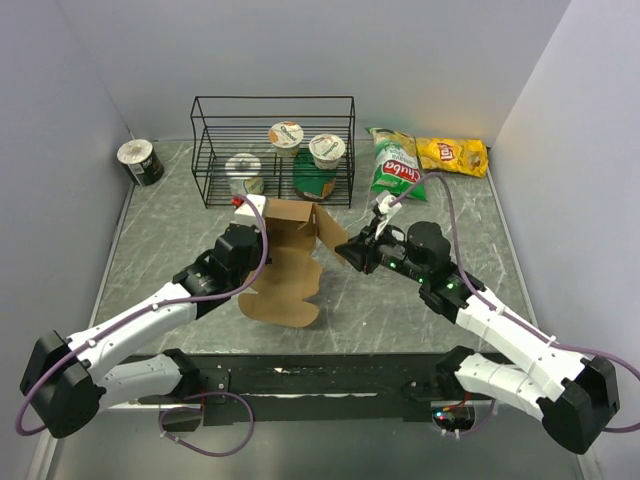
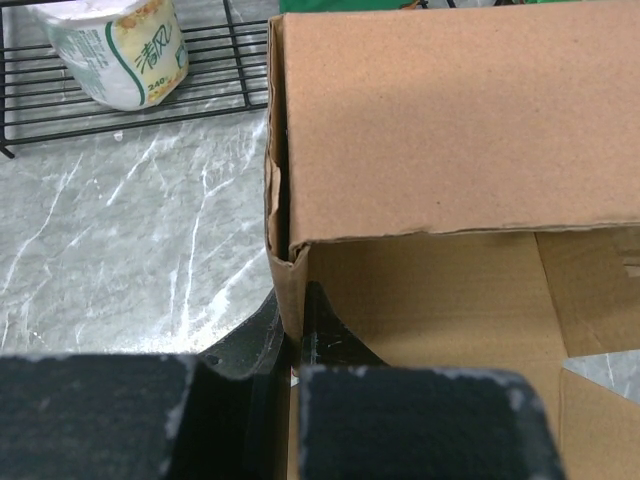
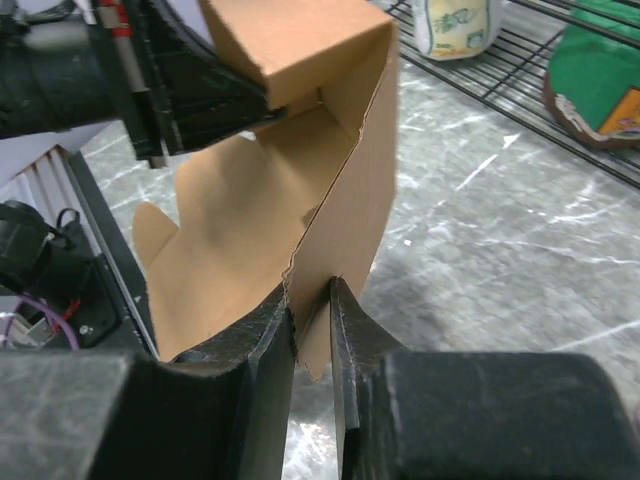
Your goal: Fold the paper box
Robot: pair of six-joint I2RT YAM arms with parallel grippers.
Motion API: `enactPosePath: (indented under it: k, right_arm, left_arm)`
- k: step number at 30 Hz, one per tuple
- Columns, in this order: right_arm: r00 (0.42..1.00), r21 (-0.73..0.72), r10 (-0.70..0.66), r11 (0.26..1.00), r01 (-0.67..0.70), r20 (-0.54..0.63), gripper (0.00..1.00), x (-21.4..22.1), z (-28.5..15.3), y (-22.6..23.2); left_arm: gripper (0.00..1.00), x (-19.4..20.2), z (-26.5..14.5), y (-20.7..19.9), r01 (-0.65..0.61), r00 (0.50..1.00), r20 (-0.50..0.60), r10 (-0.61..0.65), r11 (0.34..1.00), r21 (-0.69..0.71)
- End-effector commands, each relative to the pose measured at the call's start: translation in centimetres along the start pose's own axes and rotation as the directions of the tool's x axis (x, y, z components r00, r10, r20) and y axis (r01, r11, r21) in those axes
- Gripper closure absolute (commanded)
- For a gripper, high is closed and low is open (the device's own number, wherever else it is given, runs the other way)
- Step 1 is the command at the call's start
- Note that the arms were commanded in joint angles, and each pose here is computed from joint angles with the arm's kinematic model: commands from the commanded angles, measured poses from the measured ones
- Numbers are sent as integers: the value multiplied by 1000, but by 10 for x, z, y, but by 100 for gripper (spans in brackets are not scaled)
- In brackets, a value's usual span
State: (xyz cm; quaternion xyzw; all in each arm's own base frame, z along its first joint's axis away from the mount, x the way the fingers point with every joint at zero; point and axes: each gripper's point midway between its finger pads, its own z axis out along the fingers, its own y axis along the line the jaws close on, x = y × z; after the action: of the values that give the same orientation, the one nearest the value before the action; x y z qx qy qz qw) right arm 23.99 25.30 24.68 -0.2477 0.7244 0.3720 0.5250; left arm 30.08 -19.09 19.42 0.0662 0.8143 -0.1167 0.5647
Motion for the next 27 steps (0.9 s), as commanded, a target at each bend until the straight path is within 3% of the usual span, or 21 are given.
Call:
enactPosePath:
  k: [1,7,17,22,25,27]
  right_arm:
    - [995,-32,14,999,-11,101,77,-28,9,18]
    - [996,-110,26,994,-16,85,77,-32,29,44]
    - [997,-85,72,994,-72,-1,74,-20,64,45]
    - [996,-88,93,992,-94,-17,61,-17,70,46]
    - [995,-52,96,994,-96,-6,47,-23,63,43]
    - [997,-33,78,996,-78,1,32,-27,55,40]
  left_arm:
    - [99,-21,-1,-9,34,998,43,-35,999,23]
    - [99,-20,0,-13,33,999,39,-35,999,42]
    - [99,-16,-2,-24,26,999,30,-28,997,76]
    - [99,-14,-1,-25,24,999,25,-26,997,73]
    - [99,-15,1,-19,11,1000,27,-12,999,39]
    - [99,-16,1,-15,3,1000,24,-4,1000,21]
